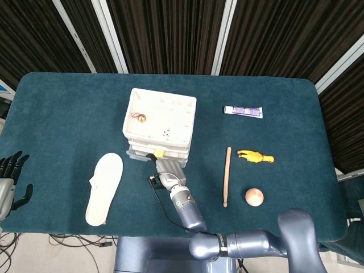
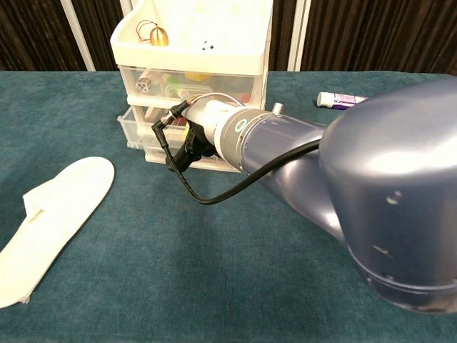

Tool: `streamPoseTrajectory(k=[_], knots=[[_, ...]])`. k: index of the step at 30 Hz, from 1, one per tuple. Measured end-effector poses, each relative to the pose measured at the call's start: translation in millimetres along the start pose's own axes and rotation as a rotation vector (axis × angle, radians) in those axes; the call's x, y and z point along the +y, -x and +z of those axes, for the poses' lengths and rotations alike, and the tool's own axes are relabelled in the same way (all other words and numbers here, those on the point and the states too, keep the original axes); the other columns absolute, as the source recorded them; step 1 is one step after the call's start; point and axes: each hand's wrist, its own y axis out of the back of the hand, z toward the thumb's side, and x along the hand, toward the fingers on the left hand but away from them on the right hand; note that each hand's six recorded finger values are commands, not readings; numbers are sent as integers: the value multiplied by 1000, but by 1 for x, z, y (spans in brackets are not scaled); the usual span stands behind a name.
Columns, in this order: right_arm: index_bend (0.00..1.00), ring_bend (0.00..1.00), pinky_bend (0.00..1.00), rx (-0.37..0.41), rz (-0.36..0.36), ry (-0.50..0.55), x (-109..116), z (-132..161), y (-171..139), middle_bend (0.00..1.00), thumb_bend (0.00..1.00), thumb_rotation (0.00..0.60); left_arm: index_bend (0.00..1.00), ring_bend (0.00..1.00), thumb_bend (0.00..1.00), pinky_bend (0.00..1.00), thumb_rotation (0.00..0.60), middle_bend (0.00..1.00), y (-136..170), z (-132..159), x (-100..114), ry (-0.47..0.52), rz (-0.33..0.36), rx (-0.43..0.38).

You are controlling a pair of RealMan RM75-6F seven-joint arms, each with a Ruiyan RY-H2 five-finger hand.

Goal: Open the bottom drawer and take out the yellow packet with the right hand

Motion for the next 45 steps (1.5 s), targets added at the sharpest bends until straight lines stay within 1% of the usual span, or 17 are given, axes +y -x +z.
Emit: streamPoseTrajectory(k=[3,23,45], knots=[[231,1000,1000,4,3,-4,0,1,-1,910,521,600,54,0,463,0,600,0,0,0,0,0,-1,0],[231,1000,1000,19,32,-30,-9,4,-13,911,520,600,54,0,463,0,600,0,0,0,-1,1,-2,-1],[231,1000,1000,0,49,-47,-12,-1,-23,911,521,600,54,0,463,0,600,0,0,1,-1,-4,-4,-4]])
